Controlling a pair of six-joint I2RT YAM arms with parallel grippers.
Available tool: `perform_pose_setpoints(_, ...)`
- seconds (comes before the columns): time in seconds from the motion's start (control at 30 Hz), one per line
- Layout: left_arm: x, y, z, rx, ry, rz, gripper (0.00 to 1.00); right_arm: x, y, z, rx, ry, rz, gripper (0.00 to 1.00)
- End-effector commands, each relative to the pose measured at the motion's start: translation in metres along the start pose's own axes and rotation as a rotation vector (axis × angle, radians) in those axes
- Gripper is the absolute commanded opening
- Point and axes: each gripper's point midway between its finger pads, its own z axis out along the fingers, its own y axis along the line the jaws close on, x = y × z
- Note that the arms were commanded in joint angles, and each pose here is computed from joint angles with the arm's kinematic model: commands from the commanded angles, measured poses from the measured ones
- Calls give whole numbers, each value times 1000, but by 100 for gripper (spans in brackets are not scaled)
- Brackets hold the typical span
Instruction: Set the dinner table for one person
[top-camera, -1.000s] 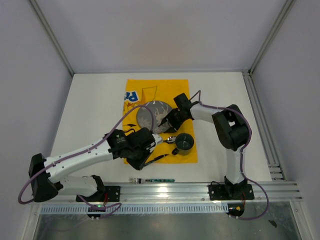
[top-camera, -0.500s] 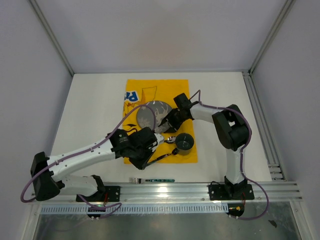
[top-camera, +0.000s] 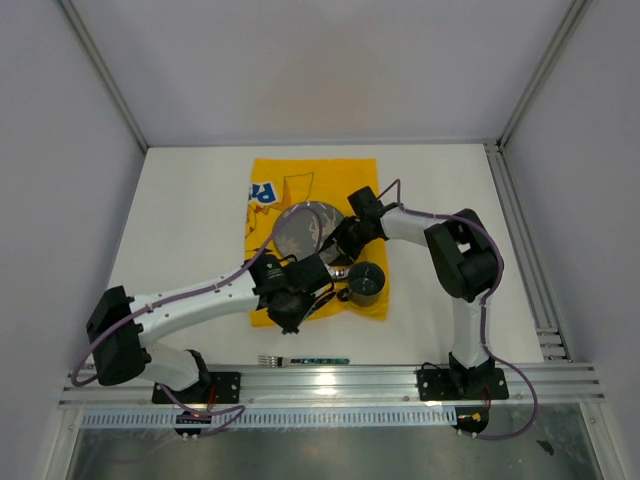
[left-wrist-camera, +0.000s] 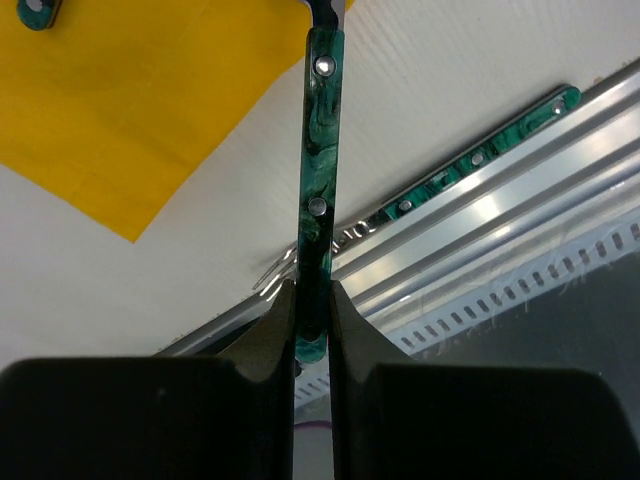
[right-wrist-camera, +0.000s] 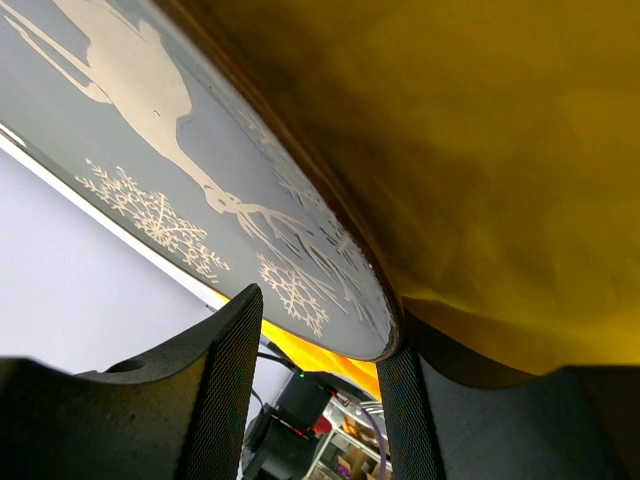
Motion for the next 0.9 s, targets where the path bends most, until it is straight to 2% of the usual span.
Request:
perform_pose_setpoints(0.0, -20, 20, 2, -165, -38, -90, 6, -4, -21, 5, 59, -32, -16, 51)
perform_pose_setpoints(0.1, -18, 29, 2, -216, -19, -71, 7, -6, -23, 6, 65, -34, -15, 51)
perform_pose_setpoints(0.6, -27, 21, -2, -173, -40, -26, 1, -10, -17, 10, 65, -33, -25, 51)
perform_pose_setpoints(0.77, -22, 11, -22, -91, -49, -37, 0, -13, -18, 13, 65, -36, -21, 51)
perform_pose_setpoints(0.87, -23, 15, -54, -84, -106, -61, 0, -16, -19, 9, 65, -53, -25, 51)
